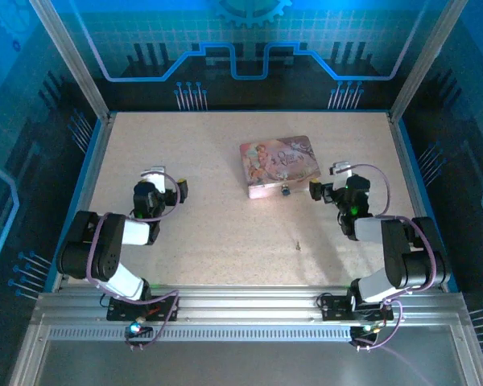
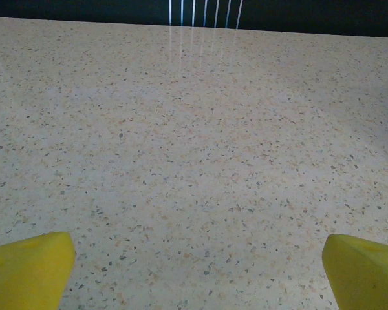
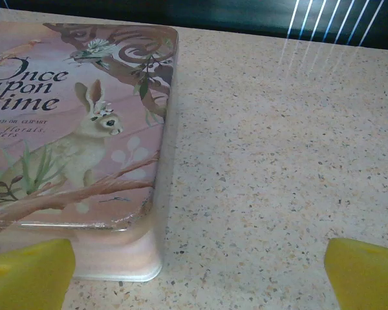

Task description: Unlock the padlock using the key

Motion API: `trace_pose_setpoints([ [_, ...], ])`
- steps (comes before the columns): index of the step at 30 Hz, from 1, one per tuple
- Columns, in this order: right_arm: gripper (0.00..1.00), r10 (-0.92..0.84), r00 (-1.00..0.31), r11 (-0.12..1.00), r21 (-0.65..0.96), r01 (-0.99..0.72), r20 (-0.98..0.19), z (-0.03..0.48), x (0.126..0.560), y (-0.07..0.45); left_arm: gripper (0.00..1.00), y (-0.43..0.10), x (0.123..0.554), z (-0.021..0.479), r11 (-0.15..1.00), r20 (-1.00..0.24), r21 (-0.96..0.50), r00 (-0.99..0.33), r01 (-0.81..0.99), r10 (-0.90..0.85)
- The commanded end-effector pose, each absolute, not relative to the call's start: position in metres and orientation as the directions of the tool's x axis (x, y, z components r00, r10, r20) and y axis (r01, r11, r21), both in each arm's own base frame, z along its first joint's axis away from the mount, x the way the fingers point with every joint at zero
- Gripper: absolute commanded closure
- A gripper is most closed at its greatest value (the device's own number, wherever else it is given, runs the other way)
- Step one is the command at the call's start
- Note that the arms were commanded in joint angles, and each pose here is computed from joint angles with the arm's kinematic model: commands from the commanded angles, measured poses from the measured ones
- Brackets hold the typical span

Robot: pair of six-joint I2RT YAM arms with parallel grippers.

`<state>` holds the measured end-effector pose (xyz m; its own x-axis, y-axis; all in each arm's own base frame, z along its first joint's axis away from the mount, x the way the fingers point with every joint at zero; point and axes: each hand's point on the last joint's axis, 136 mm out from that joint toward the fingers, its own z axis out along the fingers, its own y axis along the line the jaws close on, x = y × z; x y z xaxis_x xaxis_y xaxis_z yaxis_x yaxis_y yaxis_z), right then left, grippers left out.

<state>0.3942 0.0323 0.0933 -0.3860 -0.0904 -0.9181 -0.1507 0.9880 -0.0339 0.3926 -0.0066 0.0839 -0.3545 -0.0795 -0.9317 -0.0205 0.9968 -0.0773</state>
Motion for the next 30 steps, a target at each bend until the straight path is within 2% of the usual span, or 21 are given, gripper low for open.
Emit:
trace_pose_setpoints([
  [1,0.0,-0.096,-0.385,0.987,-0.039,-0.154,-0.918,0.094,0.397,0.033,0.01,-0.009,0.398,0.095,0.997,-0.942,-0.074,-0.327,0.003,-0.069],
  [23,0.0,-0.089,-0.383,0.989,-0.036,-0.145,-0.919,0.095,0.397,0.031,0.01,-0.001,0.397,0.097,0.996,-0.945,-0.076,-0.316,-0.041,-0.085],
  [30,0.0,-0.052,-0.407,0.997,-0.024,-0.074,-0.912,0.124,0.391,0.02,0.01,0.007,0.383,0.139,0.993,-0.956,-0.076,-0.277,-0.088,-0.098],
])
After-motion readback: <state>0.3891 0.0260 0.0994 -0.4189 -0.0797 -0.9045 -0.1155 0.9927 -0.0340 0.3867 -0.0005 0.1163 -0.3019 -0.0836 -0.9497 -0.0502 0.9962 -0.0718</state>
